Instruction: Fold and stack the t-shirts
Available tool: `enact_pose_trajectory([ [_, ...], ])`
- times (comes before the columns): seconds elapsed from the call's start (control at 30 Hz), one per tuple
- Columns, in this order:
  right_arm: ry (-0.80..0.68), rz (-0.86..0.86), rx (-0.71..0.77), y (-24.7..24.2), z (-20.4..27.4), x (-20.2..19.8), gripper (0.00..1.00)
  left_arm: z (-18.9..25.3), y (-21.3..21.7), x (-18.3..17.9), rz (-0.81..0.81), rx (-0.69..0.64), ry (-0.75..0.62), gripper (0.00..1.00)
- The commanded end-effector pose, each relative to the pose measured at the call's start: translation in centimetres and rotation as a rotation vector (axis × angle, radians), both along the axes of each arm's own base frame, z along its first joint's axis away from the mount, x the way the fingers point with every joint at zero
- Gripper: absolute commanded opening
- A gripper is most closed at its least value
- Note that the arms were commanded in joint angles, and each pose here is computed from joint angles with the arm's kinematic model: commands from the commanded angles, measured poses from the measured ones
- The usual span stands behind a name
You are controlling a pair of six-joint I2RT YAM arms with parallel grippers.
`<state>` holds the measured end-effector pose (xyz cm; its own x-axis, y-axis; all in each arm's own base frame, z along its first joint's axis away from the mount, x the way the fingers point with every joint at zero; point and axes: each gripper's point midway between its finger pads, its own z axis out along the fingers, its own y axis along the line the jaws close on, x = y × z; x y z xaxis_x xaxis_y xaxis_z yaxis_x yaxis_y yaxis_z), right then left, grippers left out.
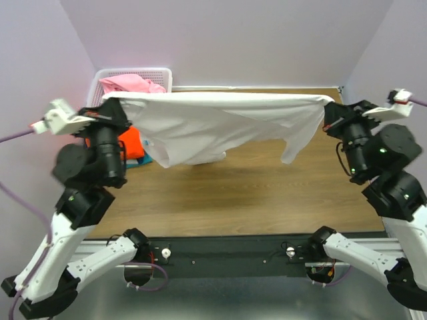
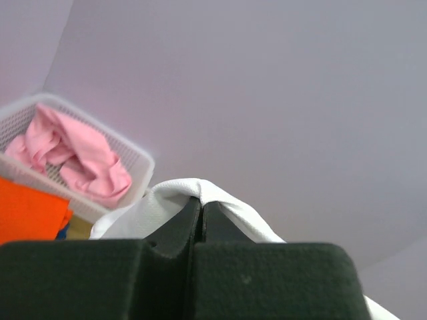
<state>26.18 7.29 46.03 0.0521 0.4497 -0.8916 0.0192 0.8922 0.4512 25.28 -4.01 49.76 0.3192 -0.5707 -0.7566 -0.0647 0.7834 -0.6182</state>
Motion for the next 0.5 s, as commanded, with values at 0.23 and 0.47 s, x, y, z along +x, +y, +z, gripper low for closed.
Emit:
enact_pose_trajectory([
  [0.23,-0.255,0.353,0.023,1.9,9.3,-7.2,0.01,13.3,3.2,-11.4,-0.240,0.036,-0.456,0.00],
  [0.47,-0.245,0.471,0.039,3.7,8.3,-8.2,0.01,12.3,1.9,-10.7,-0.283,0.043,-0.438,0.00],
])
